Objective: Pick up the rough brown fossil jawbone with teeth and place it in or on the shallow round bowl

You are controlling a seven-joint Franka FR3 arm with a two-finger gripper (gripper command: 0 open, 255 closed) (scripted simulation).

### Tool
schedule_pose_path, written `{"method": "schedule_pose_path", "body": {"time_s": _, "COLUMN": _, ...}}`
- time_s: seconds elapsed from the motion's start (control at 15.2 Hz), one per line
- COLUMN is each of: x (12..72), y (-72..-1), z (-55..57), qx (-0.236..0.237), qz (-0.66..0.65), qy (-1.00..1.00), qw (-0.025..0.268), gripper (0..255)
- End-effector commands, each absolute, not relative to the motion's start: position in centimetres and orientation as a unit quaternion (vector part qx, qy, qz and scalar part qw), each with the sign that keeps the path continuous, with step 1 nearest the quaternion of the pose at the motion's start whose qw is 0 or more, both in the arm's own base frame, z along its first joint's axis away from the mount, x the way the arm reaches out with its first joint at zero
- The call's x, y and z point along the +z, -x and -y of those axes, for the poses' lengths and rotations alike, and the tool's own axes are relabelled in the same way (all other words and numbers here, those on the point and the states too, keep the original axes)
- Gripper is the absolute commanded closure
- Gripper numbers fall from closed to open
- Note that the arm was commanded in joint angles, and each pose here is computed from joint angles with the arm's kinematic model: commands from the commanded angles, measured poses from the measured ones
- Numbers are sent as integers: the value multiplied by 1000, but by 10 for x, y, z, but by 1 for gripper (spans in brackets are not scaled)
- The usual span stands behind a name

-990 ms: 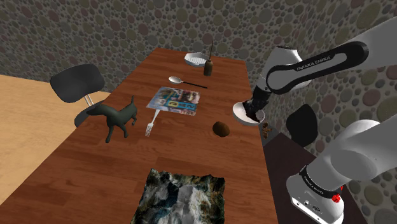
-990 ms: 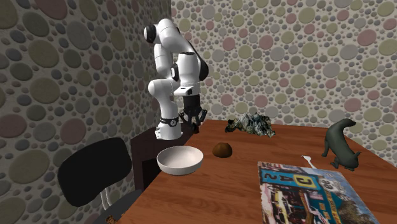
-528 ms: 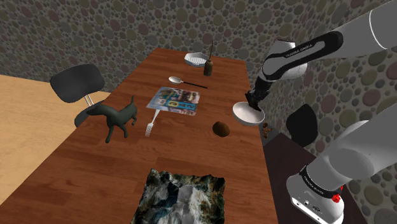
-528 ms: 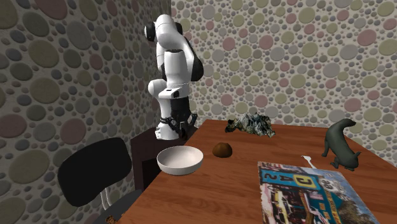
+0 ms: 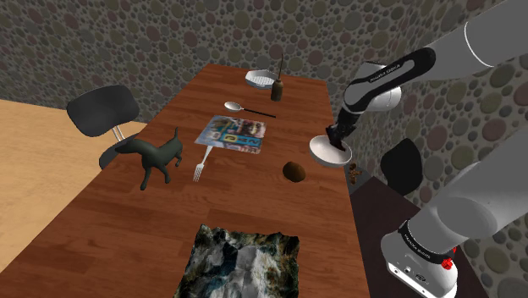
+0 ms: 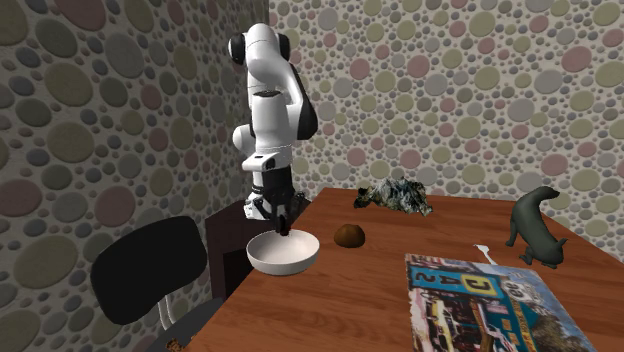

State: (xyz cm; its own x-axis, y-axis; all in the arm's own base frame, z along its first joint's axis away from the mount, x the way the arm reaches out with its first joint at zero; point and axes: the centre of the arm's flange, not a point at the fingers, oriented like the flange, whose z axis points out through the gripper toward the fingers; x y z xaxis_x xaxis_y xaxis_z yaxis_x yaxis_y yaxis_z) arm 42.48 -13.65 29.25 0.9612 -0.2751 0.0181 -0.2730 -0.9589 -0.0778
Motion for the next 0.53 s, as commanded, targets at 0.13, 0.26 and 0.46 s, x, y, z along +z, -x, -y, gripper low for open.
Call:
{"method": "schedule_pose_path", "body": {"time_s": 0.13, "x": 272, "y": -425, "z": 136, "qx": -15, "qz": -138, "qy": 990, "qw": 37, "gripper": 255}}
{"method": "schedule_pose_path", "body": {"time_s": 0.26, "x": 261, "y": -425, "z": 136, "qx": -15, "qz": -138, "qy": 990, "qw": 37, "gripper": 255}}
{"method": "schedule_pose_path", "body": {"time_s": 0.46, "x": 259, "y": -425, "z": 136, "qx": -15, "qz": -138, "qy": 990, "qw": 37, "gripper": 255}}
